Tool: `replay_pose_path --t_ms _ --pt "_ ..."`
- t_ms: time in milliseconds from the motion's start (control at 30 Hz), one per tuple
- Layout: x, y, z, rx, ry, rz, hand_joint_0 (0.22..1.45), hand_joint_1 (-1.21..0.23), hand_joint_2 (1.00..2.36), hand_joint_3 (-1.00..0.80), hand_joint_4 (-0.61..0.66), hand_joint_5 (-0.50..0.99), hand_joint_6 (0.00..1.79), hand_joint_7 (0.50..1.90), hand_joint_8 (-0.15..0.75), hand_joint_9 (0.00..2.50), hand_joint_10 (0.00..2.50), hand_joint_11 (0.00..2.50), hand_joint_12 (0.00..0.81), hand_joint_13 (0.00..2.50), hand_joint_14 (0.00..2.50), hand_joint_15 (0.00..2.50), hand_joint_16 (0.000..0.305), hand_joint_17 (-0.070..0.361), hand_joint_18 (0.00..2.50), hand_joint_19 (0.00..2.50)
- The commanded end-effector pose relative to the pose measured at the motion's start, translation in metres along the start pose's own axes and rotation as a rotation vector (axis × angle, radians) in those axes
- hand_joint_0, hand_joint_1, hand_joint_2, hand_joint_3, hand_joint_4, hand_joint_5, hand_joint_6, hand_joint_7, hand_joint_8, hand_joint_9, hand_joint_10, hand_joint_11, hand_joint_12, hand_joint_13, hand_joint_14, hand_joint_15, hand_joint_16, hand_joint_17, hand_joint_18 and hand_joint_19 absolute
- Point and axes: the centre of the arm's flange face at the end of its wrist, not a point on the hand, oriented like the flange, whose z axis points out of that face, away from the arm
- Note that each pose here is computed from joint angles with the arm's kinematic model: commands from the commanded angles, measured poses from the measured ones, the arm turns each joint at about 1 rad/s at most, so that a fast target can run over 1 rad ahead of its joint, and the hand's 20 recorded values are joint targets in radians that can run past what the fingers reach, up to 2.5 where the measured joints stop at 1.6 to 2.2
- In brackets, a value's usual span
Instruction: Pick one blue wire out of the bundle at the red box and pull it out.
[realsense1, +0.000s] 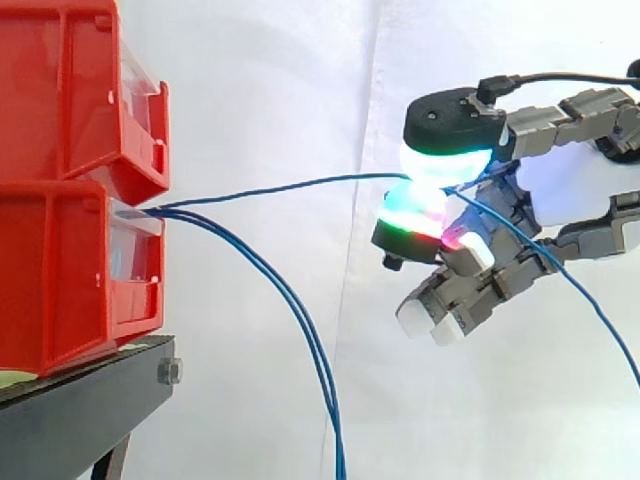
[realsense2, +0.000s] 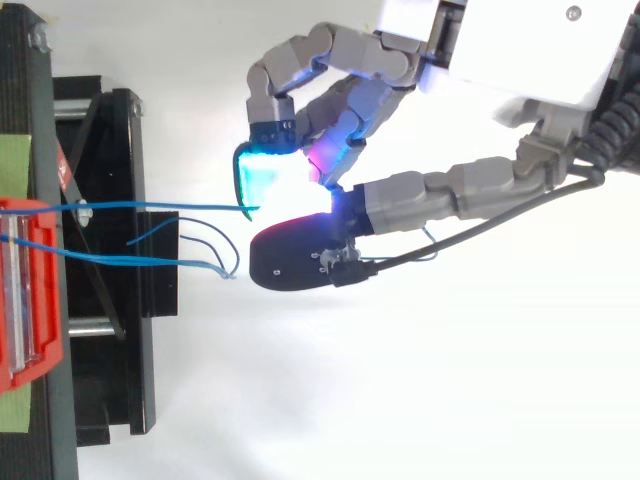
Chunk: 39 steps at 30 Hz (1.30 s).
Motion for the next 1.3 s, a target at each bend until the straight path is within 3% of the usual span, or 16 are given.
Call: replay_pose_path --t_ms 0,333,800,900,1267 --pt "0.0003 0.0002 0.0002 -0.001 -0.001 0.0 0.55 -0.78 1.08 0.02 0.03 -0.08 0.83 1.3 0.318 1.06 0.02 0.83 0.452 0.64 0.01 0.32 0.077 0.172 0.52 0.35" --pt "0.0031 0.0014 -0.0009 -0.002 0.003 0.0 0.56 -0.78 1.06 0.02 0.03 -0.08 0.83 1.29 0.319 1.08 0.02 0.84 0.449 0.65 0.01 0.33 0.076 0.171 0.52 0.36" --pt "0.0036 0.0005 -0.0005 -0.001 0.004 -0.003 0.54 -0.77 1.14 0.0 0.03 -0.08 0.84 1.28 0.314 1.08 0.02 0.82 0.43 0.66 0.01 0.33 0.074 0.167 0.5 0.36" --pt "0.0036 0.0005 -0.0005 -0.001 0.004 -0.001 0.52 -0.75 1.23 -0.02 0.03 -0.08 0.84 1.28 0.32 1.08 0.02 0.81 0.44 0.67 0.01 0.34 0.075 0.17 0.52 0.37" --pt "0.0036 0.0005 -0.0005 -0.001 0.004 -0.003 0.51 -0.74 1.25 -0.03 0.03 -0.08 0.84 1.27 0.317 1.05 0.02 0.78 0.443 0.63 0.01 0.33 0.076 0.171 0.51 0.36"
